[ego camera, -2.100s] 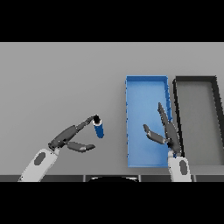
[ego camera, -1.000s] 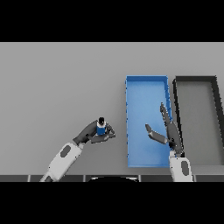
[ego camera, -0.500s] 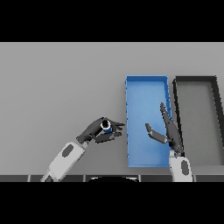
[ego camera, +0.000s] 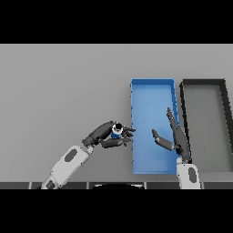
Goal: Pick up the blue pipe and place it into the blue bin.
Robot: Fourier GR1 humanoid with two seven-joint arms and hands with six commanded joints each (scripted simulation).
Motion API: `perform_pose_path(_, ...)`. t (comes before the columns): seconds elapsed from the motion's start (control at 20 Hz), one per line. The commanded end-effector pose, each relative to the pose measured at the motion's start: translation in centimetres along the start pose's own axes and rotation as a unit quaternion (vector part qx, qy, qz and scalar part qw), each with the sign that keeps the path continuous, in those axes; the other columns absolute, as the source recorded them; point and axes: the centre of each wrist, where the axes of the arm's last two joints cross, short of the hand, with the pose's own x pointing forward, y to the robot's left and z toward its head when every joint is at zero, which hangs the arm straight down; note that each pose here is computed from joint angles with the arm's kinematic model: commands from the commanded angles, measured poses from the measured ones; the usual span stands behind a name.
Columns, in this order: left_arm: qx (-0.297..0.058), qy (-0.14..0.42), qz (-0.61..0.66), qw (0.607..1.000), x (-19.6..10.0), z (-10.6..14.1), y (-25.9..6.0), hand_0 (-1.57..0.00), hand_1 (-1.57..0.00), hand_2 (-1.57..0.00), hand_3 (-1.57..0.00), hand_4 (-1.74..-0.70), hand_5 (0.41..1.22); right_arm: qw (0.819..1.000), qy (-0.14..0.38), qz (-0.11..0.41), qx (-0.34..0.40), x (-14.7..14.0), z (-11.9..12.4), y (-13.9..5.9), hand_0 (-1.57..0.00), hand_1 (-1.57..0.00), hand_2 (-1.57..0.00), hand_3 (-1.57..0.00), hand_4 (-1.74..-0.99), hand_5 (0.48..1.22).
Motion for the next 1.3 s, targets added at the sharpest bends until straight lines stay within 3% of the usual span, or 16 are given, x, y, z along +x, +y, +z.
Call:
perform_pose_path(0.0,-0.004,0.001,0.005,1.000,0.1,0.0,-0.2,-1.57,-1.57,-1.57,-1.44,-1.73,1.219,1.000,0.003,-0.003,0.000,-0.1,0.1,0.1,0.00,0.00,0.00,0.00,-1.177,0.629)
perform_pose_path(0.15,-0.003,0.005,-0.001,1.000,0.1,0.5,0.0,-1.57,-1.57,-1.57,-1.44,-1.73,1.219,1.000,0.017,-0.010,-0.002,-0.7,0.2,0.1,0.00,0.00,0.00,0.00,-1.186,0.629)
perform_pose_path(0.4,-0.006,0.007,-0.001,1.000,0.1,0.3,0.0,-1.57,-1.57,-1.57,-1.44,-1.73,1.220,1.000,-0.009,-0.026,0.007,0.0,0.3,0.1,0.00,0.00,0.00,0.00,-1.191,0.619)
perform_pose_path(0.5,-0.006,0.008,-0.001,1.000,0.1,0.5,0.1,-1.57,-1.57,-1.57,-1.44,-1.73,1.221,0.997,-0.030,-0.069,0.034,0.9,0.0,-0.7,0.00,0.00,0.00,0.00,-1.197,0.604)
perform_pose_path(0.6,-0.005,0.004,-0.002,1.000,0.2,0.4,0.2,-1.57,-1.57,-1.57,-1.44,-1.73,1.221,0.991,-0.052,-0.094,0.078,3.1,-0.5,-1.8,0.00,0.00,0.00,0.00,-1.203,0.573)
perform_pose_path(0.85,-0.007,0.012,-0.007,1.000,-0.3,0.6,0.4,-1.57,-1.57,-1.57,-1.44,-1.73,1.221,0.971,-0.092,-0.064,0.213,8.7,-2.0,-2.7,0.00,0.00,0.00,0.00,-1.274,0.518)
perform_pose_path(1.25,-0.012,0.017,-0.016,1.000,-0.1,0.0,0.0,-1.57,-1.57,-1.57,-1.44,-1.73,1.221,0.925,-0.134,-0.023,0.354,15.1,-5.0,0.5,0.00,0.00,0.00,0.00,-1.300,0.529)
